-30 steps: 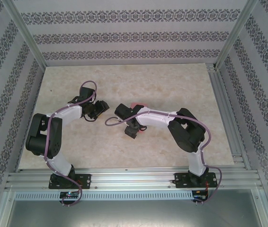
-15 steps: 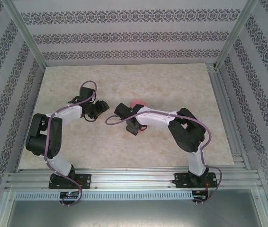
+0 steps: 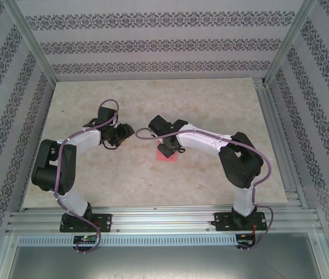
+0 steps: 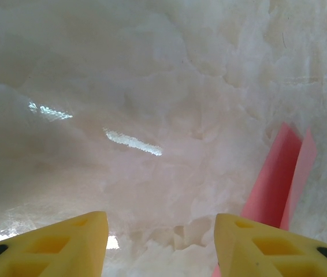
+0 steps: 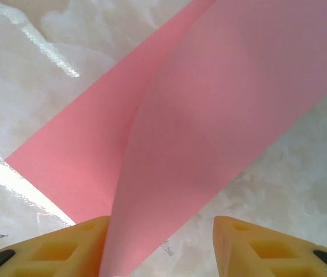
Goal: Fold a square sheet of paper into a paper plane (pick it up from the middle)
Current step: Fold the triangle a second time at the center of the table.
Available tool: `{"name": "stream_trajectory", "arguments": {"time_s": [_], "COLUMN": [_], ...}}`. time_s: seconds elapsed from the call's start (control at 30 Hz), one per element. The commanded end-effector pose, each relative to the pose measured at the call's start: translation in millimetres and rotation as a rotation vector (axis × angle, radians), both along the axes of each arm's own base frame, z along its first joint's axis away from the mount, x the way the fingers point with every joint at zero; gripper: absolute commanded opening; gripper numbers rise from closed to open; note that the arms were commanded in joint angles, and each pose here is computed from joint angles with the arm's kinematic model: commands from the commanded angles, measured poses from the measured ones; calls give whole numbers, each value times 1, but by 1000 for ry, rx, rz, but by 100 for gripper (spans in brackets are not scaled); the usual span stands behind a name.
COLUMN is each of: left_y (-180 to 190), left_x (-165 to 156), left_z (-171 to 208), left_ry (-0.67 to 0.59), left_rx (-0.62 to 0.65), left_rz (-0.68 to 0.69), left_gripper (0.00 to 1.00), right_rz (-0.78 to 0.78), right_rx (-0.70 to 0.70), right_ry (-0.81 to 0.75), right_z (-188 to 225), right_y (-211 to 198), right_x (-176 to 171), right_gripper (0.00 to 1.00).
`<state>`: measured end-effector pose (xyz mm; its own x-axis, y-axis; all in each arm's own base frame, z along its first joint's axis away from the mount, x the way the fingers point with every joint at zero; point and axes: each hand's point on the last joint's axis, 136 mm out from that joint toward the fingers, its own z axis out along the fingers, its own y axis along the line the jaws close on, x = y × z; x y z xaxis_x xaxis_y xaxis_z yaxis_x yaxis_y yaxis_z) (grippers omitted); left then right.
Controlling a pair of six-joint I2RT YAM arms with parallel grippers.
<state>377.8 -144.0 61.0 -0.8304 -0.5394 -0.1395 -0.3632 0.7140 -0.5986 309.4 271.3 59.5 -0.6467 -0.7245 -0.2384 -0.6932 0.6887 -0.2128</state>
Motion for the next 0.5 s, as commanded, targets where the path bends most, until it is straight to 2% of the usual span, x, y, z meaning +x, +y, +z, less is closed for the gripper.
{"name": "stream_trajectory", "arguments": {"time_s": [0.0,0.17,0.47], "left_y": [-1,-2,-4], "left_x": [10,11,12], "left_z": [10,10,9], "left_ry": [-36,-37,-34], "left_rx": [-28,-38,-43], "left_rz": [10,13,-1], "left_gripper": [53,53,53], "right_rz": [-24,-44,-70], "right_rx": [71,93,143], "right_ry": [18,38,61], "right_z": [7,5,8], "right_y": [14,20,29], "right_x": [2,3,5], "right_gripper": [49,47,37]}}
